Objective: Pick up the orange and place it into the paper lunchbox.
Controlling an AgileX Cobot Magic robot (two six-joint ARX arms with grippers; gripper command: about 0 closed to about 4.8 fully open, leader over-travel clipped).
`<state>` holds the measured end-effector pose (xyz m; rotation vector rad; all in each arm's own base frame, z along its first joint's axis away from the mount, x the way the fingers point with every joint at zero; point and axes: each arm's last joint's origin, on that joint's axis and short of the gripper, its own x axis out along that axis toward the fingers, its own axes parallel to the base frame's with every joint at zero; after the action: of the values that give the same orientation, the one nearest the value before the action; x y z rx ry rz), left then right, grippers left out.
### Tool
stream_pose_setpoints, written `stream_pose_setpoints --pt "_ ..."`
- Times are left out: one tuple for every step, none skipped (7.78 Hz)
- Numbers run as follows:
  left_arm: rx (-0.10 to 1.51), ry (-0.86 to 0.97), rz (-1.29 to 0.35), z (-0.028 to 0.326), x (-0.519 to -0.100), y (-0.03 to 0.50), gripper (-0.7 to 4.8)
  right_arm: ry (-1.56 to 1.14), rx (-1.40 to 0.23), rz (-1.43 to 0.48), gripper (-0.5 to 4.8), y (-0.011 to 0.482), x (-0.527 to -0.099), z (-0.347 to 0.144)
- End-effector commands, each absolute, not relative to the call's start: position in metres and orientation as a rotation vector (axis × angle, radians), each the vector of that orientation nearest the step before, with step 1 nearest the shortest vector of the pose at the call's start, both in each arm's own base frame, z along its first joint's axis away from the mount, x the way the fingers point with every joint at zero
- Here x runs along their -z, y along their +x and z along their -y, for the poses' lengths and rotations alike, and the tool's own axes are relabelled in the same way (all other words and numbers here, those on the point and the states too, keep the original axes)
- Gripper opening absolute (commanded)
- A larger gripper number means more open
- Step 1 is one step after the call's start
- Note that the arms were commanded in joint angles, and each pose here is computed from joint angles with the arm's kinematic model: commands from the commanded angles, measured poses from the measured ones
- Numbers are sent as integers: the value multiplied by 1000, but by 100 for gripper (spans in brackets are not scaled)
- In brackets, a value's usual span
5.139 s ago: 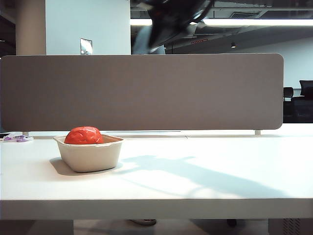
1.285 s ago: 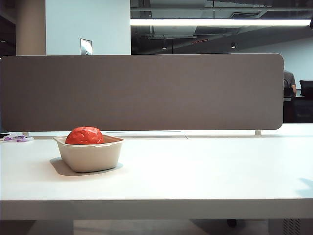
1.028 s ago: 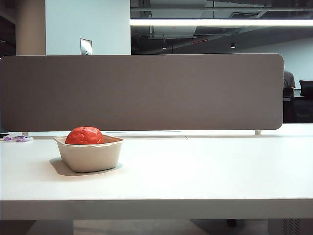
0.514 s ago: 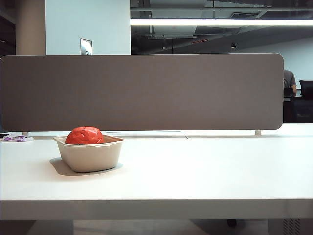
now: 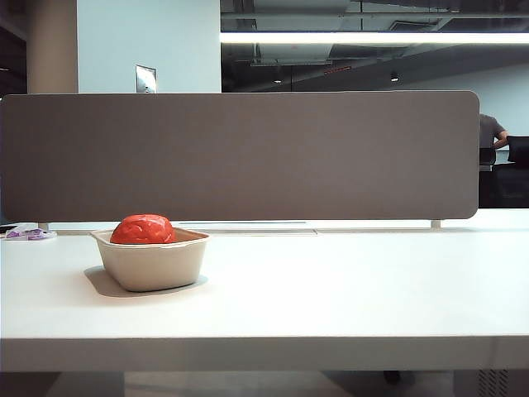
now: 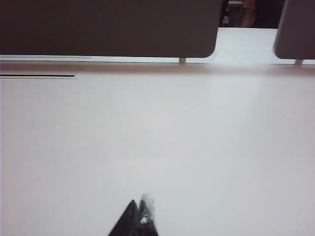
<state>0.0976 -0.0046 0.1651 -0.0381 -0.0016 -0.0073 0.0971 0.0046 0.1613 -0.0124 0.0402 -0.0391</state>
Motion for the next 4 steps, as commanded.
stream_pose_setpoints --pt "7 -35 15 4 -166 98 26 -9 -58 -24 0 97 -162 -7" --pt "7 -35 15 4 -166 98 26 -9 -33 -24 0 97 -162 -7" --pt "7 -35 15 4 -166 98 26 -9 -8 -24 0 97 -162 -6" --pt "7 -35 15 4 -166 98 26 -9 -9 -24 0 97 -162 -6"
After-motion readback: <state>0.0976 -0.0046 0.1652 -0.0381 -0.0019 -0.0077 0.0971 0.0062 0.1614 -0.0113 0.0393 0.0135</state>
